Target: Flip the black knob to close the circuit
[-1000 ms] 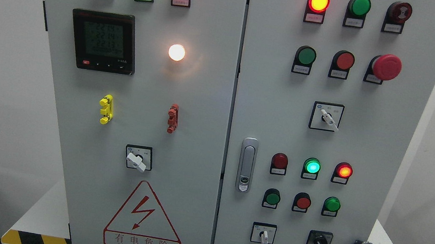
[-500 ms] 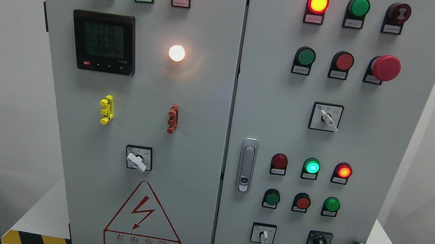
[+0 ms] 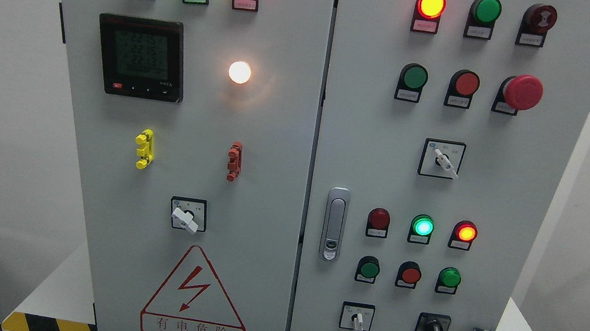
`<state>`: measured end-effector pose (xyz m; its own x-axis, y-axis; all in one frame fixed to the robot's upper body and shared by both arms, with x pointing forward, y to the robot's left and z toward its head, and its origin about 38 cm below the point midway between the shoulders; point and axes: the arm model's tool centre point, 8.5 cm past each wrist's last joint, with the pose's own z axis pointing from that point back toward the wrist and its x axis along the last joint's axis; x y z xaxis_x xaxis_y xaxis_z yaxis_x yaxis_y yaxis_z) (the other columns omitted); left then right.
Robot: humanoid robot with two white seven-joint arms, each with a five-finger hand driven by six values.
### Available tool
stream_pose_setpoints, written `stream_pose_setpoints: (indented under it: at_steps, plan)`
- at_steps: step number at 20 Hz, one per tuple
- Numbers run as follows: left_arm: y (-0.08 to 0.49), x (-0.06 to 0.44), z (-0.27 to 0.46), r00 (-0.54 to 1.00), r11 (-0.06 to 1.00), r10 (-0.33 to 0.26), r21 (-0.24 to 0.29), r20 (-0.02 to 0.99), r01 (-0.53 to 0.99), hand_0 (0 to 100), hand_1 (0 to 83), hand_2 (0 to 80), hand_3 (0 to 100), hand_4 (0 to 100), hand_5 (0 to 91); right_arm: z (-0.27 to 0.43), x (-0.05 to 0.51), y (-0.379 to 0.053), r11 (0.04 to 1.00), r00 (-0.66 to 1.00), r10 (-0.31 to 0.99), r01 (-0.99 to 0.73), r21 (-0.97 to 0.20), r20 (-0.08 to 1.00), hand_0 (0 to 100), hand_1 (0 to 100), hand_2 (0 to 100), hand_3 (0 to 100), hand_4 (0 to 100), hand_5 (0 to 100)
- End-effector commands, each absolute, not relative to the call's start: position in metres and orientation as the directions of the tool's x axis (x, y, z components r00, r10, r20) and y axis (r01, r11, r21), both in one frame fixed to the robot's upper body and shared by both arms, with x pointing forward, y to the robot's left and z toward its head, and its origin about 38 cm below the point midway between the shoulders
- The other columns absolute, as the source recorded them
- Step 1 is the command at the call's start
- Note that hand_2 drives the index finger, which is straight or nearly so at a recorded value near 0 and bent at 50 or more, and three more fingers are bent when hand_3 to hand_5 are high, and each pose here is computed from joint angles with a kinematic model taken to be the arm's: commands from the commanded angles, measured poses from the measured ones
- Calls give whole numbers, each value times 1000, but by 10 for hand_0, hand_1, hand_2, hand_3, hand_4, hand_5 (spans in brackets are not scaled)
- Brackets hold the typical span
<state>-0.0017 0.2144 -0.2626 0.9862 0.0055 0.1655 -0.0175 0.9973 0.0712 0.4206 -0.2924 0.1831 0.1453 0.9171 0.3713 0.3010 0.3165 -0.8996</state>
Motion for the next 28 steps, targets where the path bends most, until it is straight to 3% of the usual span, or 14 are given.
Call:
stream_pose_setpoints:
  at_steps: [1, 8, 14, 20, 24, 28]
  plan:
    - [214, -9, -262, 989, 997, -35, 69, 144, 26, 0, 0, 0, 0, 0, 0, 181, 418, -280, 326, 112, 922, 295, -898, 371, 0, 264, 758, 923, 750, 742]
    - [213, -9, -262, 989, 997, -35, 68, 143, 26, 0, 0, 0, 0, 0, 0, 183, 401, -277, 347, 93, 915, 315, -883, 393, 0, 257, 737, 917, 746, 742]
    - [214, -9, -262, 989, 997, -35, 69, 143, 26, 0, 0, 0, 0, 0, 0, 177, 363, -270, 533, -8, 829, 311, -787, 559, 0, 242, 659, 851, 703, 679]
    - [214, -9, -262, 989, 997, -35, 69, 143, 26, 0, 0, 0, 0, 0, 0, 167, 332, -266, 747, -136, 655, 261, -611, 743, 0, 220, 485, 773, 617, 510]
    - [214, -9, -262, 989, 997, -35, 69, 143, 26, 0, 0, 0, 0, 0, 0, 154, 315, -262, 883, -242, 465, 189, -429, 851, 0, 202, 314, 581, 487, 312]
    - [214, -9, -262, 989, 997, -35, 69, 144, 26, 0, 0, 0, 0, 0, 0, 144, 304, -261, 956, -283, 291, 118, -268, 914, 0, 193, 193, 420, 365, 216]
